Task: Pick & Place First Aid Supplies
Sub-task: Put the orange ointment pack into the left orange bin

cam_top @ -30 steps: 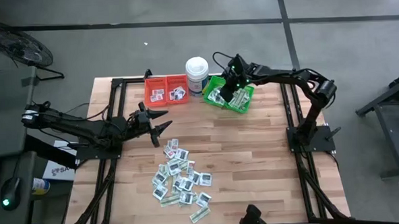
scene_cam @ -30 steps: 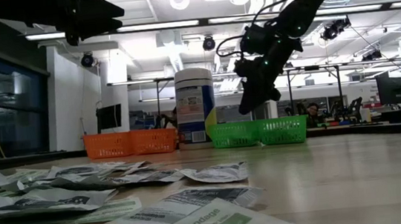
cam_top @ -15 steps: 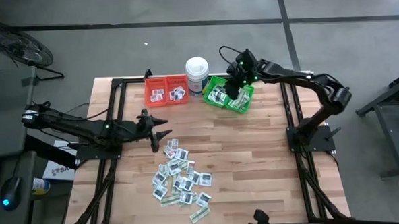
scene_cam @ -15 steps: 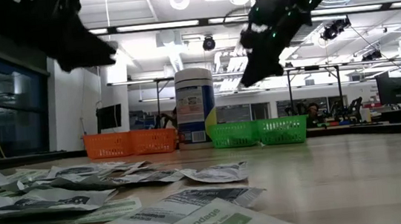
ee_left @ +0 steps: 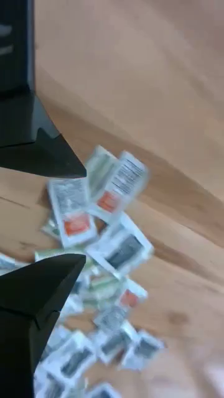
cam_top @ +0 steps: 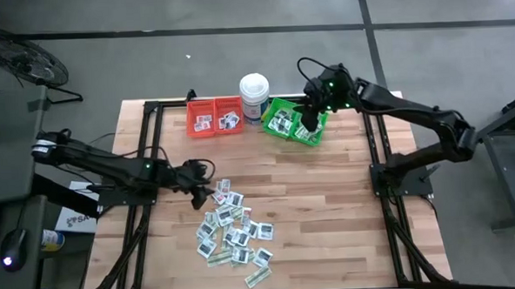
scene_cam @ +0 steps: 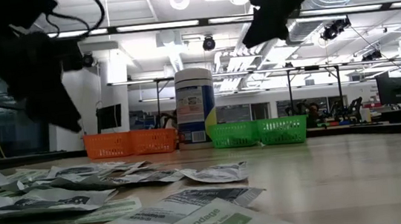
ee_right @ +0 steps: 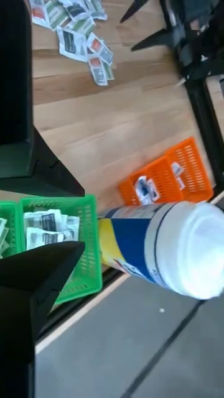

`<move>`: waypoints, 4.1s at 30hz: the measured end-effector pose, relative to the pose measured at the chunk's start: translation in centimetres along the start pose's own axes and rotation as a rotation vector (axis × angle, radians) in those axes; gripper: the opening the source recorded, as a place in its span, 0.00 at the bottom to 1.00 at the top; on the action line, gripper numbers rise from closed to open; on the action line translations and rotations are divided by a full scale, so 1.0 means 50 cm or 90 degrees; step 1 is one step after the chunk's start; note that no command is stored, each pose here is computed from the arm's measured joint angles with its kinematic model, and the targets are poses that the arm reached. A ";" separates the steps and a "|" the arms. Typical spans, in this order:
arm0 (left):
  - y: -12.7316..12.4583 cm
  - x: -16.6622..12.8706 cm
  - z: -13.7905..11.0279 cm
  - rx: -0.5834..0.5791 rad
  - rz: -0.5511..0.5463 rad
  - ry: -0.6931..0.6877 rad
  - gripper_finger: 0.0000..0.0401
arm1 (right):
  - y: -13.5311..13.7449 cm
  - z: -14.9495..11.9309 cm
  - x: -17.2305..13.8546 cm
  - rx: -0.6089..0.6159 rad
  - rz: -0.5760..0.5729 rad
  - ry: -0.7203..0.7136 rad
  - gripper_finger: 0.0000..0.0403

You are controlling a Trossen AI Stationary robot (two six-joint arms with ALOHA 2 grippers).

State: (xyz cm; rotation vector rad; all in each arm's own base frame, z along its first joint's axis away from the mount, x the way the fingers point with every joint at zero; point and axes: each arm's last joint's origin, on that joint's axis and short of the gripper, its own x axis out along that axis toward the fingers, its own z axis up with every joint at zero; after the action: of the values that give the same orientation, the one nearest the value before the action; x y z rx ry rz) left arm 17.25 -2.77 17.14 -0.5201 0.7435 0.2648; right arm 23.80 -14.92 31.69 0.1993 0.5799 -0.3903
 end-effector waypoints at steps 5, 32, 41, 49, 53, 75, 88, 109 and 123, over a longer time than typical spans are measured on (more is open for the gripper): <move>-0.005 0.024 -0.003 0.086 -0.001 0.014 0.52 | 0.021 0.002 -0.003 -0.014 0.009 -0.004 0.29; 0.000 0.081 -0.023 0.701 0.027 0.115 0.52 | 0.032 -0.004 -0.002 0.012 0.032 0.017 0.29; -0.004 0.079 -0.015 0.788 0.030 0.120 0.52 | 0.032 -0.005 -0.002 0.027 0.030 0.019 0.29; -0.006 0.079 -0.016 0.841 0.007 0.122 0.52 | 0.032 -0.005 -0.002 0.032 0.029 0.020 0.29; -0.005 0.079 -0.016 0.860 0.009 0.122 0.52 | 0.032 -0.005 -0.002 0.042 0.029 0.021 0.29; -0.005 0.110 -0.027 0.882 0.001 0.157 0.28 | 0.032 -0.009 -0.002 0.049 0.028 0.034 0.29; -0.003 0.109 -0.031 0.865 -0.020 0.173 0.02 | 0.032 -0.010 -0.002 0.051 0.028 0.038 0.29; -0.015 0.070 -0.003 0.822 0.003 0.176 0.00 | 0.032 -0.012 -0.002 0.052 0.029 0.042 0.29; -0.061 0.030 0.063 0.825 0.019 0.209 0.00 | 0.032 -0.012 -0.002 0.048 0.028 0.042 0.29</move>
State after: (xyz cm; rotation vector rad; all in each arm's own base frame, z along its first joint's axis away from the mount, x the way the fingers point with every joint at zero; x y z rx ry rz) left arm 21.35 -3.56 19.12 0.6958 1.0681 -0.3027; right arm 24.09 -13.27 31.38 0.2985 0.6249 -0.3639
